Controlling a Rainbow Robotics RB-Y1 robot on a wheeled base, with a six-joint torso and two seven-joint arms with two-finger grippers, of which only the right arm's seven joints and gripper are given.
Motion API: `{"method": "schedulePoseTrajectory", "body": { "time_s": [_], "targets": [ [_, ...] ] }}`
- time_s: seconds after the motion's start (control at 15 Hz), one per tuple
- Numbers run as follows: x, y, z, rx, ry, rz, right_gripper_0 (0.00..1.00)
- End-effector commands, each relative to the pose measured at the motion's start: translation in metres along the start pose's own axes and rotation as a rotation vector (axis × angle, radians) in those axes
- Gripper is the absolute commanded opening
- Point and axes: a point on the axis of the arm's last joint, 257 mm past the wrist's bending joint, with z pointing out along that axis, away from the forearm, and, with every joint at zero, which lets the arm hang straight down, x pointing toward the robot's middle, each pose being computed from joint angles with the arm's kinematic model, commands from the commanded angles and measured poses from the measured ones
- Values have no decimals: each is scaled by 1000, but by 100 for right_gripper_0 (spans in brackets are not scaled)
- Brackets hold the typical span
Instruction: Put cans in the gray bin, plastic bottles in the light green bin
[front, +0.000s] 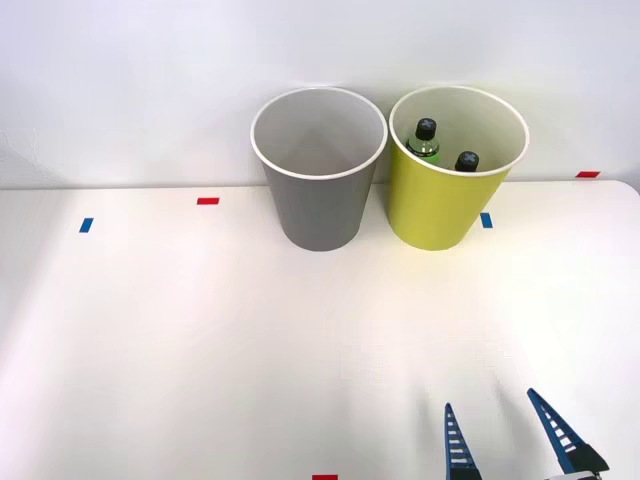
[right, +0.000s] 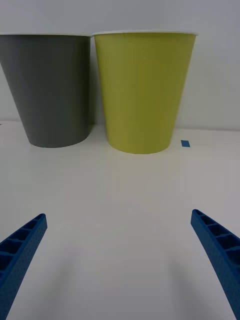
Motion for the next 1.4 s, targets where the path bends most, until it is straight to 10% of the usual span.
{"method": "schedulePoseTrajectory", "body": {
  "time_s": [0.07, 1.4],
  "targets": [
    [0, 0, 0, 0, 0, 0, 100],
    [0, 0, 0, 0, 0, 0, 100]
  ]
}}
